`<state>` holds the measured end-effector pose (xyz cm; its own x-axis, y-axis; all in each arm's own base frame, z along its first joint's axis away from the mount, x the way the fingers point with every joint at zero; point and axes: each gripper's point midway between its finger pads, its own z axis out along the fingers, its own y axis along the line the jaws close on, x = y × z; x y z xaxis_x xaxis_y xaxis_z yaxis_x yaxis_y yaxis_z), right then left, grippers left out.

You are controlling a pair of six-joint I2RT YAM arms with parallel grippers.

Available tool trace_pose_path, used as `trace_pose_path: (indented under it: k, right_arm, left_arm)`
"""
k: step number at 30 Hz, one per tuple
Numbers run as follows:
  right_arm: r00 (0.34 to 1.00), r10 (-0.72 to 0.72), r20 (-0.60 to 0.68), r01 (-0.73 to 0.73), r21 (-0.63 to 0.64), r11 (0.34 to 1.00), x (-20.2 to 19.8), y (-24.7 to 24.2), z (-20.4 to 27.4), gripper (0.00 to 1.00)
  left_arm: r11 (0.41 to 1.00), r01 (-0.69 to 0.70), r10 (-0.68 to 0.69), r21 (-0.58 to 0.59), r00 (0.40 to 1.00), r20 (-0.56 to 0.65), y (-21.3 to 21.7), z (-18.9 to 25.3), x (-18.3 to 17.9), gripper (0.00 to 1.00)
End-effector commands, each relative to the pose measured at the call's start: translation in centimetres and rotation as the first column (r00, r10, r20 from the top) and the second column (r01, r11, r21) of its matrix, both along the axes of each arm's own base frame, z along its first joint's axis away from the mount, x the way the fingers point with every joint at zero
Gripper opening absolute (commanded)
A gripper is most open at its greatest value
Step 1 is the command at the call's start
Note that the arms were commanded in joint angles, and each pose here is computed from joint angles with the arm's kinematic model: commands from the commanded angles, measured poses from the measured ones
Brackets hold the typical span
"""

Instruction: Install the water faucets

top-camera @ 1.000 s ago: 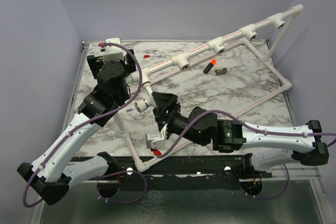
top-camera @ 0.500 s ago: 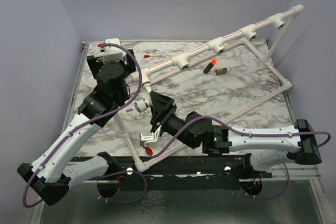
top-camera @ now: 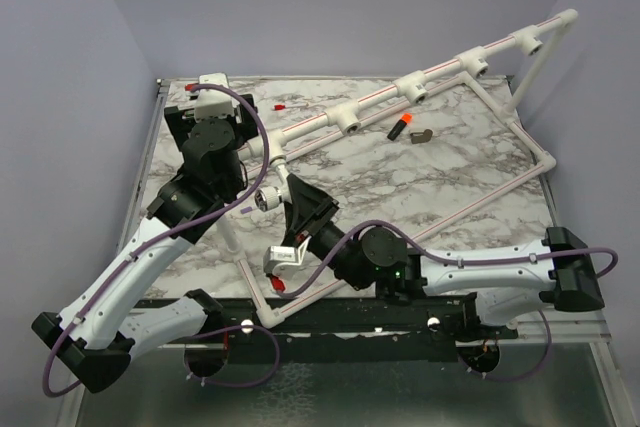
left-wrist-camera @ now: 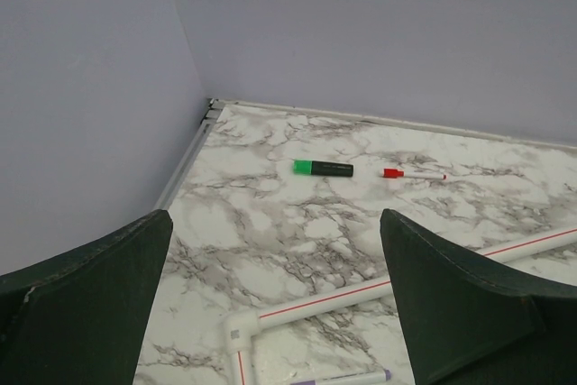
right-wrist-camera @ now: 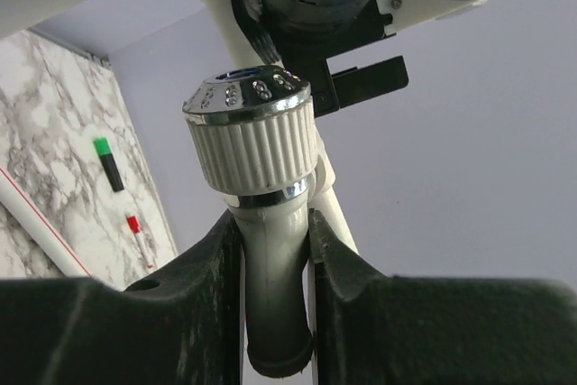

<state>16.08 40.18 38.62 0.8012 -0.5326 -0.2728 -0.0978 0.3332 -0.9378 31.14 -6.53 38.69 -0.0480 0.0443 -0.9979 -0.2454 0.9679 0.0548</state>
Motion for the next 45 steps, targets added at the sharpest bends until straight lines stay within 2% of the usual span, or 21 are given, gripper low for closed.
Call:
trace_pose_path:
  k: [1, 3, 6, 12, 18, 26, 31, 36, 41, 45]
  right_arm:
    - [0.989, 0.032, -0.145, 0.012, 0.294, 0.956, -0.1, -0.1, 0.9, 0.00]
    - [0.976, 0.029, -0.215, 0.062, 0.405, 0.912, 0.4, -0.2, 0.6, 0.01]
    - [0.944, 0.076, -0.322, 0.139, 0.597, 0.790, 1.0, -1.1, 0.8, 0.00]
    - [0.854, 0.273, -0.442, 0.233, 0.795, 0.560, 1.2, -1.1, 0.4, 0.00]
    - [0.789, 0.395, -0.471, 0.352, 0.873, 0.338, 1.8, -2.4, 0.1, 0.01]
    - [0.657, 0.587, -0.473, 0.546, 0.836, 0.063, 2.2, -2.9, -1.9, 0.00]
    - [0.557, 0.720, -0.414, 0.637, 0.769, -0.051, 2.0, -2.3, -2.5, 0.01]
    - [0.453, 0.824, -0.341, 0.735, 0.666, -0.129, 1.8, -1.8, -3.1, 0.00]
    - [0.333, 0.901, -0.276, 0.837, 0.527, -0.148, 1.8, -1.1, -3.8, 0.00]
    - [0.279, 0.927, -0.250, 0.859, 0.497, -0.125, 1.4, -0.5, -4.0, 0.00]
  left_arm:
    - [0.996, 0.030, -0.021, 0.090, 0.995, -0.102, 0.1, -2.8, -0.8, 0.99]
    - [0.996, 0.023, -0.015, 0.084, 0.995, -0.096, 0.2, -2.6, -0.8, 0.99]
    - [0.997, 0.020, -0.013, 0.079, 0.996, -0.093, 0.3, -2.5, -0.9, 0.99]
    - [0.997, 0.020, -0.014, 0.075, 0.996, -0.087, 0.3, -2.4, -1.0, 0.99]
    - [0.997, 0.012, -0.006, 0.078, 0.997, -0.075, 0.6, -2.2, -1.4, 0.99]
    - [0.996, 0.030, -0.024, 0.079, 0.997, -0.075, 0.1, -2.3, -1.5, 0.99]
    - [0.996, 0.035, -0.029, 0.083, 0.997, -0.075, -0.2, -2.4, -1.5, 0.99]
    - [0.996, 0.031, -0.024, 0.088, 0.997, -0.075, -0.2, -2.4, -1.5, 0.99]
    - [0.996, 0.039, -0.032, 0.084, 0.996, -0.081, -0.3, -2.6, -1.5, 0.99]
    - [0.996, 0.034, -0.027, 0.087, 0.996, -0.082, -0.2, -2.7, -1.5, 0.99]
